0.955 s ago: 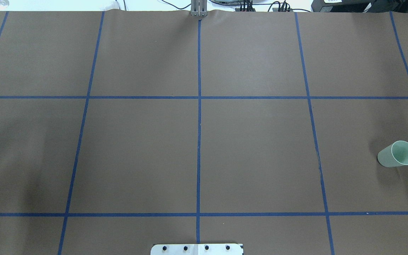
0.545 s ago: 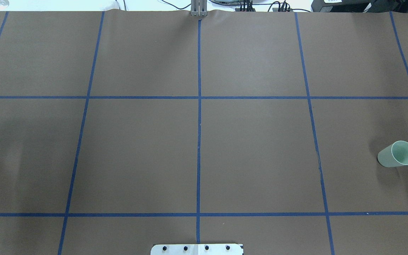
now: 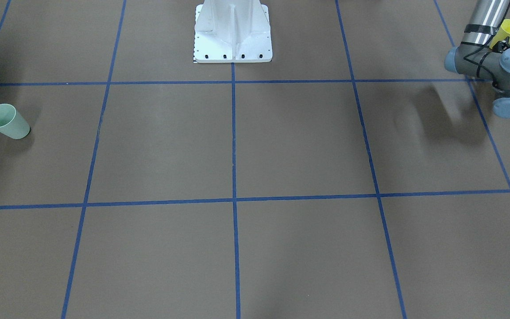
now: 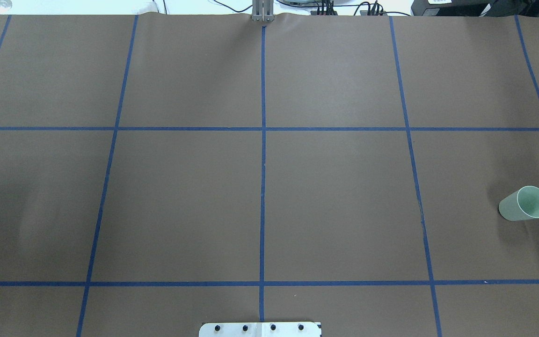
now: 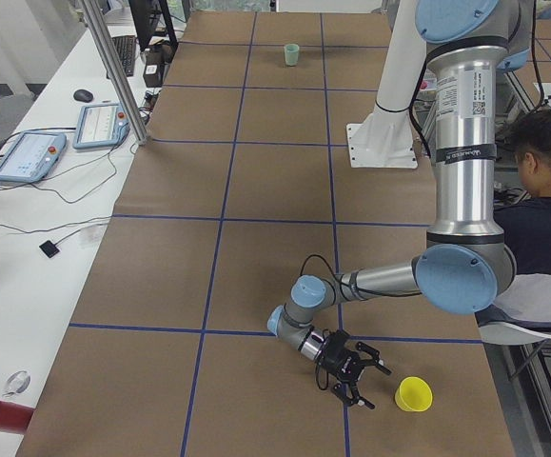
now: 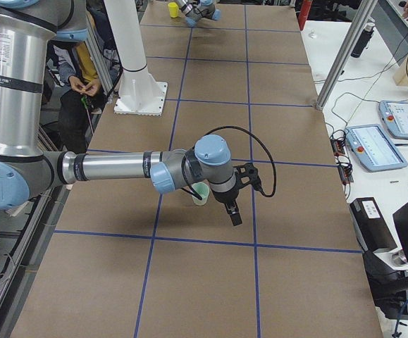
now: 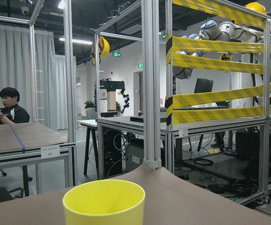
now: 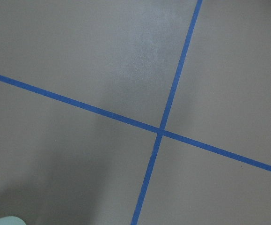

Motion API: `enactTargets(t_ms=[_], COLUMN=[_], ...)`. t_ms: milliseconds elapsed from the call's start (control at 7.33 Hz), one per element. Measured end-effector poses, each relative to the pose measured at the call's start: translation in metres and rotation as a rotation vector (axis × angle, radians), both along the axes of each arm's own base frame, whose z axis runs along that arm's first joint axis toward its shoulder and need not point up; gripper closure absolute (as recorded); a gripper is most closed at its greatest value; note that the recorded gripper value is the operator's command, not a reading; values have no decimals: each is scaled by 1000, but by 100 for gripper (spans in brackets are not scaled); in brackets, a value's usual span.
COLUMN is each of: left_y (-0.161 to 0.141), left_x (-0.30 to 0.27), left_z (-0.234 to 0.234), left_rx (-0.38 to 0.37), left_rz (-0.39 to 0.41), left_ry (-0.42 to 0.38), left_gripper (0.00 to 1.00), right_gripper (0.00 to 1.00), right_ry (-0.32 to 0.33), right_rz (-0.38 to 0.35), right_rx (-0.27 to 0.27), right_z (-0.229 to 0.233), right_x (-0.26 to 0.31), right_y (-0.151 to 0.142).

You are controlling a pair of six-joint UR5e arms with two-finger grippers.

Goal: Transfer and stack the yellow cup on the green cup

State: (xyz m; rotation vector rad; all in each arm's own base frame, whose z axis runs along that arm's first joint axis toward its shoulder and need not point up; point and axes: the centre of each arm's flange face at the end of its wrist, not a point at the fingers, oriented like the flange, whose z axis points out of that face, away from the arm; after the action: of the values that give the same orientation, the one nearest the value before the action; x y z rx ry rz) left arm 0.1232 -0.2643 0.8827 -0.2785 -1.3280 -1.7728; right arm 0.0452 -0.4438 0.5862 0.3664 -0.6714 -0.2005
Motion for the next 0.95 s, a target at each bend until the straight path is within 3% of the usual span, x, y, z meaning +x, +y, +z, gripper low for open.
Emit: enactTargets(t_ms=[955], left_y=[26], left_x=[10], left_z=[9], left_rx=[-94], left_rz=[-138], left_ry=[30], left_gripper=[0], right_gripper=[0], right_ry=[-1], right_rz=[-3], right_rx=[8], right_z=[2], right_x=[0], right_y=[2])
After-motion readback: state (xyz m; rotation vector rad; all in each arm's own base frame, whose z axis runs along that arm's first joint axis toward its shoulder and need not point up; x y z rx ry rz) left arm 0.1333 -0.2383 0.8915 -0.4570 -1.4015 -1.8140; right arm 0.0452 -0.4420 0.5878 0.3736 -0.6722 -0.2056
